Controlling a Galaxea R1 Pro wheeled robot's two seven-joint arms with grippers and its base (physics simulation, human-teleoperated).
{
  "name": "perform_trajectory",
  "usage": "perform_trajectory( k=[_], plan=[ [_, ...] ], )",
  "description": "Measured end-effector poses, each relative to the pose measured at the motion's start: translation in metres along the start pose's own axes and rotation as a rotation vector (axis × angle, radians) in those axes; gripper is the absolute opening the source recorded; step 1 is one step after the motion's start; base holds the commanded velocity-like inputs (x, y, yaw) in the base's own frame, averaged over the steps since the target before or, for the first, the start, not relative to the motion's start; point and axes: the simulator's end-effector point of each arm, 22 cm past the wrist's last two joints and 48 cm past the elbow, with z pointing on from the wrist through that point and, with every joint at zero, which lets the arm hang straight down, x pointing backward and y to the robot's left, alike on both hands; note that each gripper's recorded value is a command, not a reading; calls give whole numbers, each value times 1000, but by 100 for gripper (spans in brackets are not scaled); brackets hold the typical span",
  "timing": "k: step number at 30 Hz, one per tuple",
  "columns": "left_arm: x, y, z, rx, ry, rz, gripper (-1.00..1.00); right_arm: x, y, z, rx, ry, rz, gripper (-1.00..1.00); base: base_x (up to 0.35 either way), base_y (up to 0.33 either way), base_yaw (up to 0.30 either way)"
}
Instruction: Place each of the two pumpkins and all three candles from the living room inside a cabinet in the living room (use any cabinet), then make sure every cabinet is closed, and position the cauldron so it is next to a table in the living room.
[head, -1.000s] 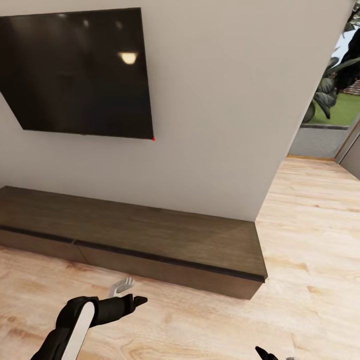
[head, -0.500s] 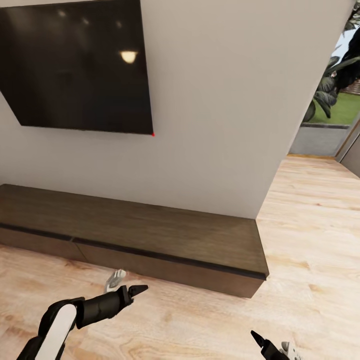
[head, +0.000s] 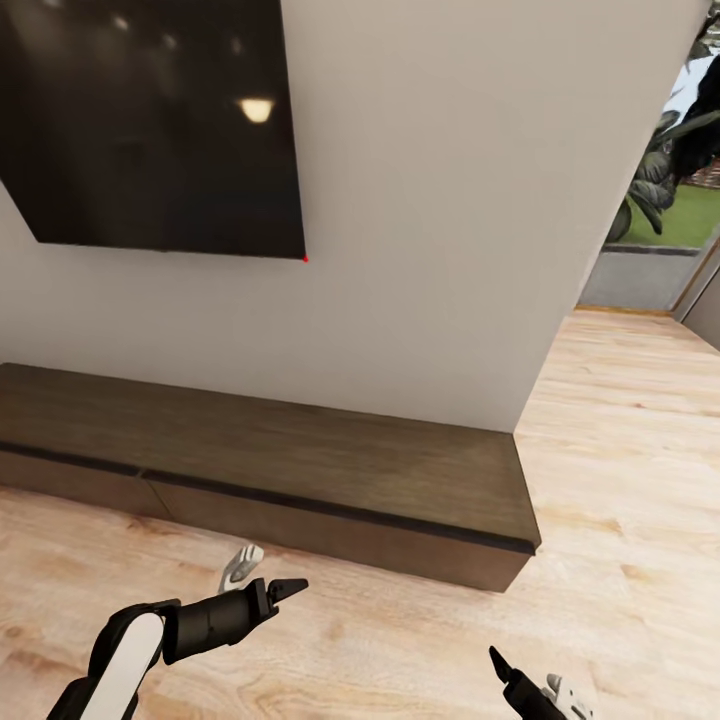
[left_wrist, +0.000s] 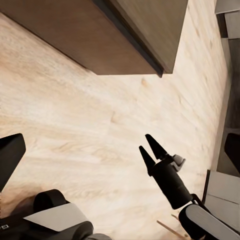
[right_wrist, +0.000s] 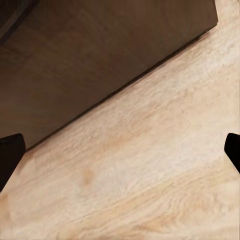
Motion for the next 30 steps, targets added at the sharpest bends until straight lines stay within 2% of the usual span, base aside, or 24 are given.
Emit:
perform_trajectory(
  k=[8,14,25,30],
  plan=[
    [3,14,6,-5,-1,4,100,11,-11,10,32,-15,14,100,0,0,0],
    [6,23,13,-4,0,5,100,30,-8,18,0,26,52,100,0,0,0],
    [11,35,22,-1,0,5,100,37,-18,27,2,15,78,100,0,0,-4],
    [11,35,22,-1,0,5,100,36,-18,26,-2,15,79,100,0,0,-196]
  ],
)
